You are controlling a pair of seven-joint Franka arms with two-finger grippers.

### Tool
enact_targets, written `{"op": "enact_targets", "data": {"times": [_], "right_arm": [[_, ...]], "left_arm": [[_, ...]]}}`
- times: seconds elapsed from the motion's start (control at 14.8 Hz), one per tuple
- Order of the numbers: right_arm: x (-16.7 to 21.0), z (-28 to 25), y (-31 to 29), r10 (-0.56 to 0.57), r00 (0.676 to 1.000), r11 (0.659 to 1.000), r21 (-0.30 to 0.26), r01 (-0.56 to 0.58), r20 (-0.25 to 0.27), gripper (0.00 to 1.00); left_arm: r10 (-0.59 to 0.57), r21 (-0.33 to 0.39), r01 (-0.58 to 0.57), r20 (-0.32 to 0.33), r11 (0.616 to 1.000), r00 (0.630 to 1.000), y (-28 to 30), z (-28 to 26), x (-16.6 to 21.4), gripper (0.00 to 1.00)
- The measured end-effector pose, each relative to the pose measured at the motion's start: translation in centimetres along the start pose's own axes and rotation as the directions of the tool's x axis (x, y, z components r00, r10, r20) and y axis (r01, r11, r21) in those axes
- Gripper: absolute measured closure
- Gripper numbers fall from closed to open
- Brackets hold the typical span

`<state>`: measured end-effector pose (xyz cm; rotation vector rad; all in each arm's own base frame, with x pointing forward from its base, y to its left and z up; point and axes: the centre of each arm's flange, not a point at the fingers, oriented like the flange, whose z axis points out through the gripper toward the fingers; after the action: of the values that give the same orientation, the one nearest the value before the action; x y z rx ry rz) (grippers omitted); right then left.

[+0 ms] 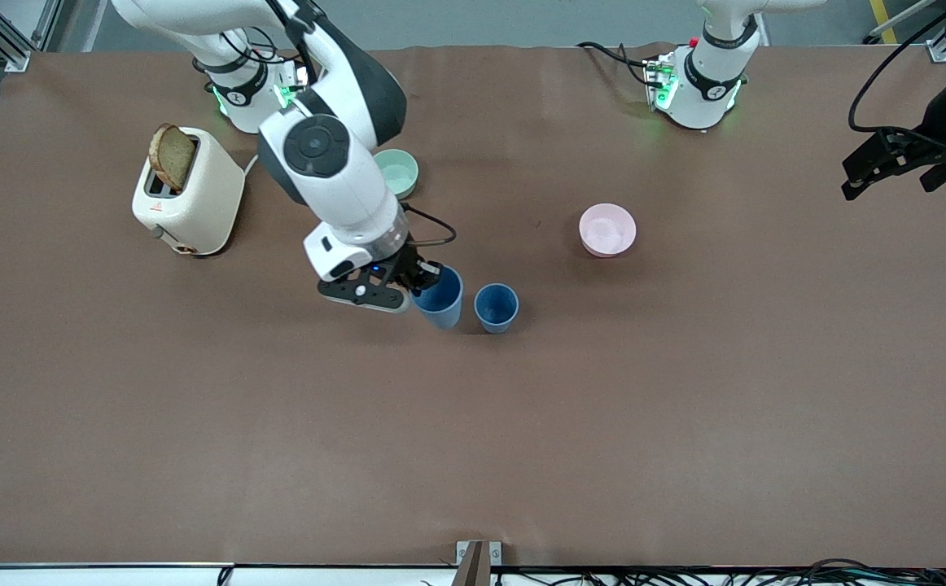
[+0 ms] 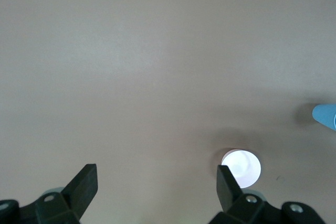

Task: Stack blue cups with both arms
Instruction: 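Carry the held blue cup with the right gripper over the standing cup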

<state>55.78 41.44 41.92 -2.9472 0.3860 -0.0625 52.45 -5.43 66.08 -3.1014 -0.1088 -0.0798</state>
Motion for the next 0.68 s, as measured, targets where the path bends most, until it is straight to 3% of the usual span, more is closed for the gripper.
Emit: {"op": "enact_targets", "data": {"times": [0.34, 0.68], "right_arm": [[-0.7, 3.1, -0.9, 0.036, 0.999, 0.999, 0.003, -0.036, 0.021, 0.96], [-3.7, 4.5, -3.5, 0.061, 0.997, 0.998, 0.029, -0.062, 0.042, 0.96]], "left_arm": [[0.006, 0.0, -0.006, 0.011, 1.0, 1.0, 0.5, 0.9, 0.7, 0.0], [0.011, -0.002, -0.011, 0.007, 1.0, 1.0, 0.8, 1.5, 1.4, 0.0]]}}
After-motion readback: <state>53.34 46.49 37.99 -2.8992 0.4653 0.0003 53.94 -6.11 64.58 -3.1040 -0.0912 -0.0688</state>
